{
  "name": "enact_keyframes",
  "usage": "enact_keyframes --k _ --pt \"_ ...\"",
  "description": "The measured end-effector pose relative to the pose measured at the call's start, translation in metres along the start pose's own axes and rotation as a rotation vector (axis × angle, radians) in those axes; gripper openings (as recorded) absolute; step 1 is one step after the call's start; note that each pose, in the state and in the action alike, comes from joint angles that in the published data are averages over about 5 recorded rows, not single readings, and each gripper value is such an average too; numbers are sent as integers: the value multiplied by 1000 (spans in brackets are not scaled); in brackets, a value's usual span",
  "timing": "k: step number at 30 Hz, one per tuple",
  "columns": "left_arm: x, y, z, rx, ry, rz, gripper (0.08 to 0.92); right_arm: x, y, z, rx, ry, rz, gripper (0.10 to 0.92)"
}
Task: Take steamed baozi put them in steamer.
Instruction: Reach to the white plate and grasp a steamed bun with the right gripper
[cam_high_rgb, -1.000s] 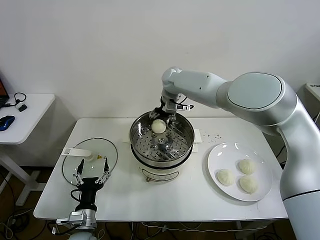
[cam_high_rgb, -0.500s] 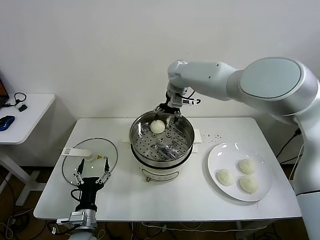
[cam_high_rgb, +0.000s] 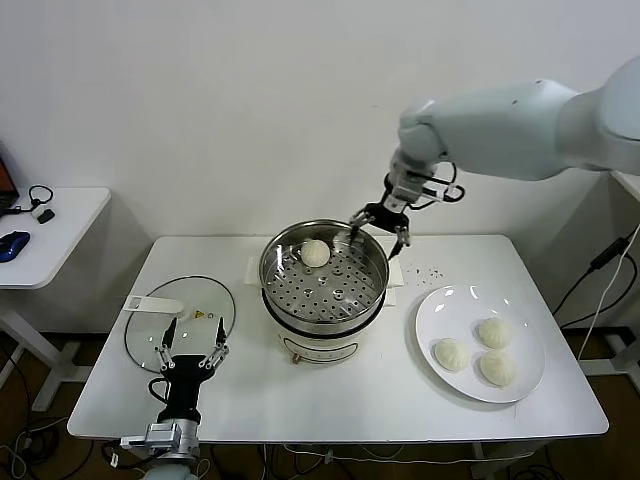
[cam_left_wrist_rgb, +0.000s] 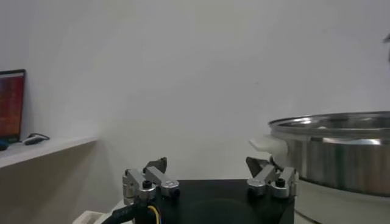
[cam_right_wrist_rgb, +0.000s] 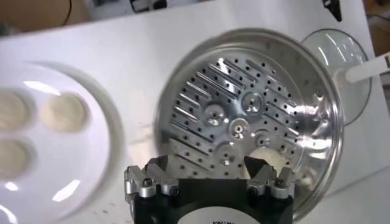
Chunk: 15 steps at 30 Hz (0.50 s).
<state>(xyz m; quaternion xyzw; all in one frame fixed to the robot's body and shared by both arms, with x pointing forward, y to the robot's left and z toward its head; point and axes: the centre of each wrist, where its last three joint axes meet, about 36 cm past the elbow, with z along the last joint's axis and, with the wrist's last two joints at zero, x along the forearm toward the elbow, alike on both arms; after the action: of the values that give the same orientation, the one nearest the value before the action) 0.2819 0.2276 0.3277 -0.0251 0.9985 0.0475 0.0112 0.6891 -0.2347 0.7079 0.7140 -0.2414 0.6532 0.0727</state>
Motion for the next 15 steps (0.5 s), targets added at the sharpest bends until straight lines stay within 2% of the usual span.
enact_keyframes --k 7,15 --pt "1 -3 3 3 7 7 823 19 54 -6 -227 57 -19 823" --pt "-1 -3 6 6 11 7 823 16 102 -21 -512 117 -34 823"
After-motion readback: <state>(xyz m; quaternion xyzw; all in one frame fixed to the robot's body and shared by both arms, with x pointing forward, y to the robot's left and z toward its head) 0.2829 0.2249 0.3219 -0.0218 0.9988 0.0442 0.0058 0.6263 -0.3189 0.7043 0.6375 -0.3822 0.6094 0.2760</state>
